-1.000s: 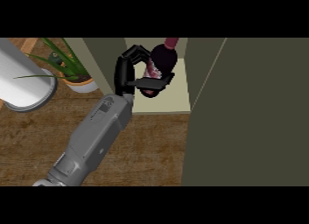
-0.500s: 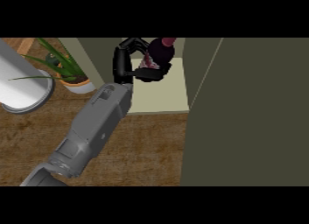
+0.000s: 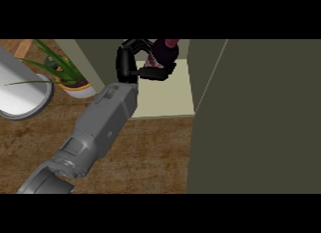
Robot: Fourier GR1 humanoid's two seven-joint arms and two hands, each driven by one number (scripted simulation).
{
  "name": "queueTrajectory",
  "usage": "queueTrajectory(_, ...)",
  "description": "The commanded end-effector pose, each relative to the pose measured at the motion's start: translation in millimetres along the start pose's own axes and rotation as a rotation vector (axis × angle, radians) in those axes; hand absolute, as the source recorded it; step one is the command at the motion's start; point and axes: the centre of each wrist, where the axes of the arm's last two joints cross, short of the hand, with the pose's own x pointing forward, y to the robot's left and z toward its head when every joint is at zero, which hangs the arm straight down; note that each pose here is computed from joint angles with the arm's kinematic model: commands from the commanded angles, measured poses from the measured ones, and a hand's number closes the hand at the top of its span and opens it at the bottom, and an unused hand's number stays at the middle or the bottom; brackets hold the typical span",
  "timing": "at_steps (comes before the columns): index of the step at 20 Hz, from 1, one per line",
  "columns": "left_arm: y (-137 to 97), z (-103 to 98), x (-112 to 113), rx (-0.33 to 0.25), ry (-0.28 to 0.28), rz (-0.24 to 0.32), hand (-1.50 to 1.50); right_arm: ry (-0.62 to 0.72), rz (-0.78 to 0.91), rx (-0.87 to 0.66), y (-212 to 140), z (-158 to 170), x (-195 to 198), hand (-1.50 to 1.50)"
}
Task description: Pick up the wine, place it into the cabinet and close the cabinet
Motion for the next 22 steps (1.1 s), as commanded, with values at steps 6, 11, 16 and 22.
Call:
queueTrajectory(6,7,0,-8,0.062,0.065,0.114,1.5,-0.044,-0.046,0.016,10,19,16,-1.5)
queueTrajectory(11,20,3,-18,0.063,0.063,0.082,1.5,-0.047,-0.048,0.036,11,13,12,-1.5)
queueTrajectory(16,39,-2,-20,0.081,0.056,0.03,1.5,-0.052,-0.056,0.037,8,21,12,-1.5)
queueTrajectory(22,22,5,-22,0.069,0.068,-0.049,-1.5,-0.071,-0.058,0.03,12,0,14,-1.5)
